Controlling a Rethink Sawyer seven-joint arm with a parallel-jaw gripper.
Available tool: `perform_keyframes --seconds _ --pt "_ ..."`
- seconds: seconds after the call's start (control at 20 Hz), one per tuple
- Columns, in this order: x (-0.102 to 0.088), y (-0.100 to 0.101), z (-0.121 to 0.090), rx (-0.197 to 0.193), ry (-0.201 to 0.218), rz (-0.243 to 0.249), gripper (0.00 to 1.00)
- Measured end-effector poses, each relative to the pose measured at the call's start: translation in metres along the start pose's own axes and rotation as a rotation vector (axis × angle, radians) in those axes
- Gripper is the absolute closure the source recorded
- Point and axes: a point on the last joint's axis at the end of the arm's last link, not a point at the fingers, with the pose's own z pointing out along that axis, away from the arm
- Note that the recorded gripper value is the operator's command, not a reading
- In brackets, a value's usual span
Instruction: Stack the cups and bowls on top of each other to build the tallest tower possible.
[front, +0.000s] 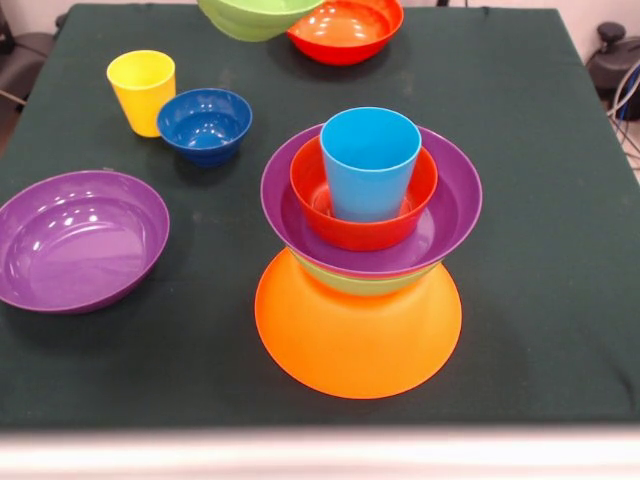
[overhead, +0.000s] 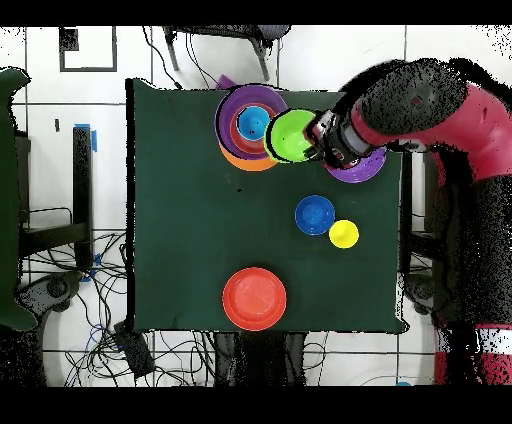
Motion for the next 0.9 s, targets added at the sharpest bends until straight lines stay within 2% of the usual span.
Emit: perform_keyframes --seconds 0.15,0.45,0.7,0.9 --pt "-0.008 0.015 -0.006 -0.020 0.012 -0.014 1.00" --pt "-0.022 0.037 -0.007 -0.068 0.005 -0.033 1.00" --pt "-0.041 0.053 0.005 -0.110 0.002 -0.037 1.00" --pt "-0.053 0.063 0.018 -0.128 0.001 -0.036 1.00"
